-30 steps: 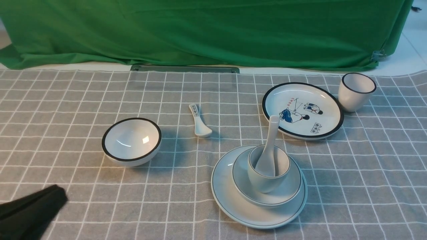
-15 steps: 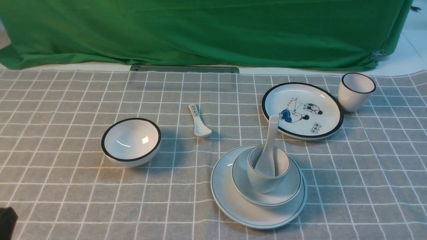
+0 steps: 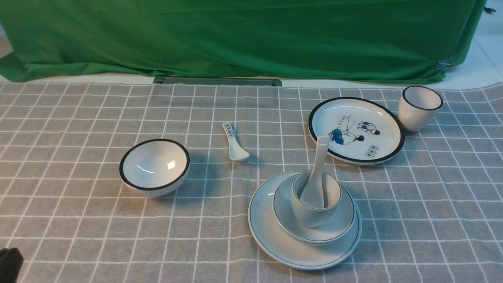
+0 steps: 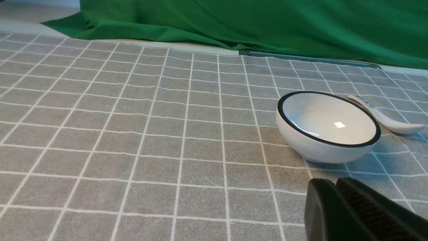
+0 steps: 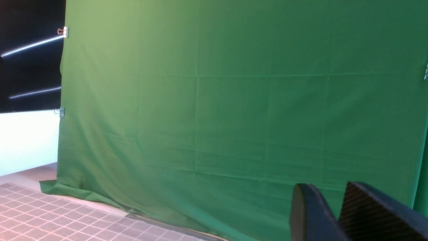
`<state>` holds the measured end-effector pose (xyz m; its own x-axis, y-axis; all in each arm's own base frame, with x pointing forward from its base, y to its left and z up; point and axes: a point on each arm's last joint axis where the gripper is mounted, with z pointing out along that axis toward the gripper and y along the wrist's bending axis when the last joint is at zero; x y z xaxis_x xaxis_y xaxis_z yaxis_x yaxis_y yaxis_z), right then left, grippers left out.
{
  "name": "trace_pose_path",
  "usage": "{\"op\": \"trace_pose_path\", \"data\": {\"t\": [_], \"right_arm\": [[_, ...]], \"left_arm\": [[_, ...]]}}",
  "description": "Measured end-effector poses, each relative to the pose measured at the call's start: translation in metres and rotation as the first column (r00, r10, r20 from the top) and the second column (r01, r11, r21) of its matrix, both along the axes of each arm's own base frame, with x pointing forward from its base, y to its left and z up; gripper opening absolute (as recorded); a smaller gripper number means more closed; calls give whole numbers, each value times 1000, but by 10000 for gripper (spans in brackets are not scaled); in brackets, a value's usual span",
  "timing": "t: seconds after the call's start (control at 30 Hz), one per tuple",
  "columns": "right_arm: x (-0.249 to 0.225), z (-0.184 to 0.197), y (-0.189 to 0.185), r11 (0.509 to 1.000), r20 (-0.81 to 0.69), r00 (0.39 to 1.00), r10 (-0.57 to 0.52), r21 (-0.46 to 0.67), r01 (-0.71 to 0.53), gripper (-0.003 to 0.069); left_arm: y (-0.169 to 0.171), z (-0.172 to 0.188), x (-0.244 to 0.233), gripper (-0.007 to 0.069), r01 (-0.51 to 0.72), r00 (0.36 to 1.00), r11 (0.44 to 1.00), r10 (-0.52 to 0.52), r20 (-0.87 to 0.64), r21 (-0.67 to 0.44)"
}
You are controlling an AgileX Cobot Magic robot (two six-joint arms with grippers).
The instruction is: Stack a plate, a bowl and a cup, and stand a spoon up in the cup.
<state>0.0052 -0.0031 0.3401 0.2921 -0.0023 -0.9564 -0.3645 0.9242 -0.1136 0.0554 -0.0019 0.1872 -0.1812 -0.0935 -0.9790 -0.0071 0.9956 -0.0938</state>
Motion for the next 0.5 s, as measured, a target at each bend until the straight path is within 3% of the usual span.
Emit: {"op": "trace_pose_path", "data": {"t": [0.5], "right_arm": [[1,-3,0,1000,-33,999,-6,-13,5,231]], "left_arm": [[0,0,0,17,1,1000,1000,-1,0,3]]}}
